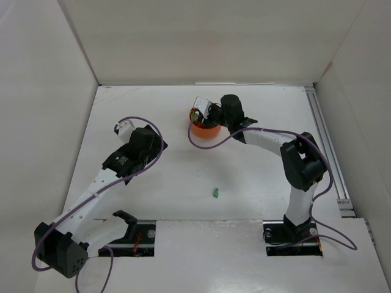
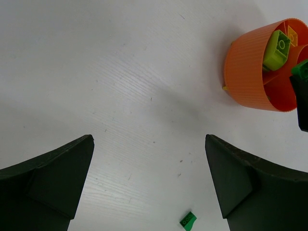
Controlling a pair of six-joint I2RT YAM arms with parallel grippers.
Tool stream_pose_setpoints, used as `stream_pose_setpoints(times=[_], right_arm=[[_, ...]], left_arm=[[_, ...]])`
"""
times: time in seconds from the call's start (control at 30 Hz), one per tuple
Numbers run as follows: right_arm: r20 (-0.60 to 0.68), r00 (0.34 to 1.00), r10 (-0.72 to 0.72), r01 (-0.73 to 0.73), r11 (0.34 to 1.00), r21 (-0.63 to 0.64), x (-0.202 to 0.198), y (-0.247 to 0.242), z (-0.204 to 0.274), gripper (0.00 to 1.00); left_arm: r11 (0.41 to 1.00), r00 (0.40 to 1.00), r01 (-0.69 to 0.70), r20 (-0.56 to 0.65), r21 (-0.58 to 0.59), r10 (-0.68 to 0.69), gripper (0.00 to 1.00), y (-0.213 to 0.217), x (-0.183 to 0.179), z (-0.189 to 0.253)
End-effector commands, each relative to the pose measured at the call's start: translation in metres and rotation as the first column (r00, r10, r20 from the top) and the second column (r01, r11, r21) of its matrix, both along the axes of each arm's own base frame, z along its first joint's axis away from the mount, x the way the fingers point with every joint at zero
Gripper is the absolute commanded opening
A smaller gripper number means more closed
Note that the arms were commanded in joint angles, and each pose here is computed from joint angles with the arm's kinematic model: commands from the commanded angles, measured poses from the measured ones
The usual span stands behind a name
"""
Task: Sort the legos into containers by color
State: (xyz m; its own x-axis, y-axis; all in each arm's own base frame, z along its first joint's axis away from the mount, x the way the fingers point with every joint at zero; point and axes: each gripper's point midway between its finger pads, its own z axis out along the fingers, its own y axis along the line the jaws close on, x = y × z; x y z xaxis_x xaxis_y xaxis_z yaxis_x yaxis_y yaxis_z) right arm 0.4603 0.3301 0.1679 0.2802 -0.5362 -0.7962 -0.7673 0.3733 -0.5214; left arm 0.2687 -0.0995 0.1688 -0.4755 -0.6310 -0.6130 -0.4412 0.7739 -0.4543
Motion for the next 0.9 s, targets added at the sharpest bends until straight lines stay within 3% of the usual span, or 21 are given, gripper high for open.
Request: stream_pose_setpoints(times=[0.0, 0.87], right_arm=[[0.053, 0.998, -0.035, 0.035, 0.999, -0.012, 0.009, -0.006, 0.017, 0.52], [0.083, 0.996, -0.042, 0.048, 0.996, -0.076, -0.004, -0.019, 0.029, 0.59]], left_arm=[[0.999, 0.998, -0.026, 0.059, -0.021, 0.027, 1.0, 0.001, 0.009, 0.021], [0.999, 0.997, -0.025, 0.071, -0.043, 0.028, 1.0, -0.001, 0.009, 0.025]])
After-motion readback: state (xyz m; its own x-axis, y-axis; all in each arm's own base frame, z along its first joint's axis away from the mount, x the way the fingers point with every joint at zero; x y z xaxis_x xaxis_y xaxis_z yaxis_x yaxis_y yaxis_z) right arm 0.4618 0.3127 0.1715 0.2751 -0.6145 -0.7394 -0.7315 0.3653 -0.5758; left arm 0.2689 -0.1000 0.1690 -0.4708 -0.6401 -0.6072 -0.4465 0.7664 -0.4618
